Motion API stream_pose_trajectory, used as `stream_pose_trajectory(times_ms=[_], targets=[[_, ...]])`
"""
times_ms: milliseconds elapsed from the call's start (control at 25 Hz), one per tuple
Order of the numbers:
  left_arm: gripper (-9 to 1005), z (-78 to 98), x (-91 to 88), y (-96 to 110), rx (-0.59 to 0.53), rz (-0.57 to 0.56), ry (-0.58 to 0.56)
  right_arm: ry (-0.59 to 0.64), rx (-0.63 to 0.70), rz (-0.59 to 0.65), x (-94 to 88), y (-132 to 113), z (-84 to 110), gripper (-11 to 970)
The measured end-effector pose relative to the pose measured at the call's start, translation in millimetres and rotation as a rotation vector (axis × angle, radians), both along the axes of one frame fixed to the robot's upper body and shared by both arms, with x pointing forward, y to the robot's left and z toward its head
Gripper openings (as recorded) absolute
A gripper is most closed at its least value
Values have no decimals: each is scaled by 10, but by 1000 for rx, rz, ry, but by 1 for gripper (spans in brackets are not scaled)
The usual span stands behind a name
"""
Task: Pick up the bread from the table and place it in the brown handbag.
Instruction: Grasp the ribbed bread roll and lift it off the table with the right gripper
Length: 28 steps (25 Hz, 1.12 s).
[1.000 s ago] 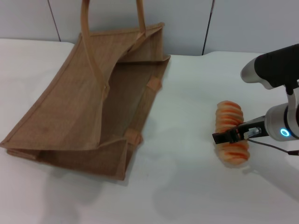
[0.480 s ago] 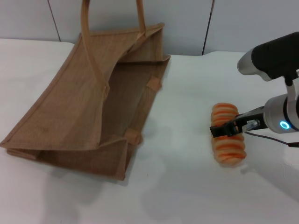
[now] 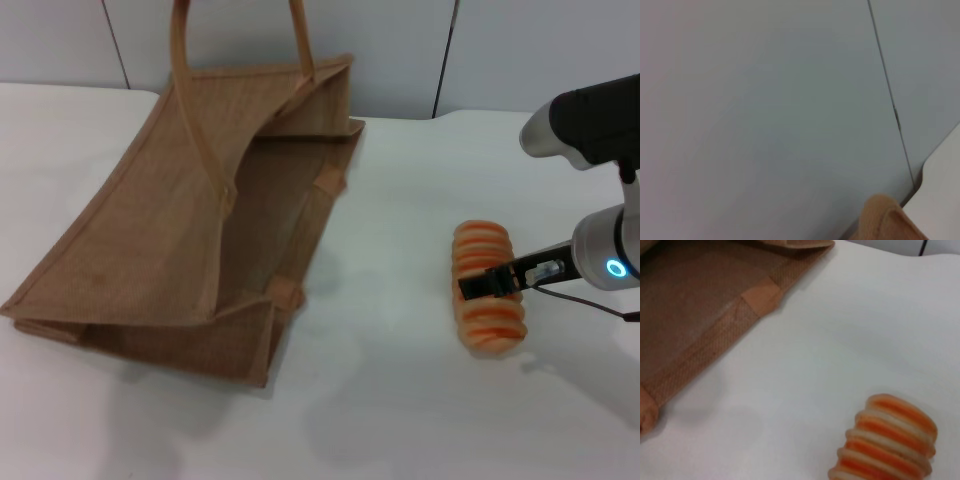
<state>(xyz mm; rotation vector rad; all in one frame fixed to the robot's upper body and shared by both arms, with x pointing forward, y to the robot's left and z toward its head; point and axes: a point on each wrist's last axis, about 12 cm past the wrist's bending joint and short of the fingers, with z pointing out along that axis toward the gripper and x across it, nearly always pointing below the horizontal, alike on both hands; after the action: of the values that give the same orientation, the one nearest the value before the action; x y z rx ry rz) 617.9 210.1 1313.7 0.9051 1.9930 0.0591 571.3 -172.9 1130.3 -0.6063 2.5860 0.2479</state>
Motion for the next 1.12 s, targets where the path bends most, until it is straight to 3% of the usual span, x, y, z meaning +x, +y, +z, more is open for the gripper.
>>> stream_pose_trajectory(times_ms=[360, 1120], targets=[[122, -14, 6, -87, 37, -2, -4, 61, -27, -21, 30, -5, -104, 830], [122, -48, 34, -94, 30, 0, 15, 58, -9, 1, 45, 54, -84, 829]])
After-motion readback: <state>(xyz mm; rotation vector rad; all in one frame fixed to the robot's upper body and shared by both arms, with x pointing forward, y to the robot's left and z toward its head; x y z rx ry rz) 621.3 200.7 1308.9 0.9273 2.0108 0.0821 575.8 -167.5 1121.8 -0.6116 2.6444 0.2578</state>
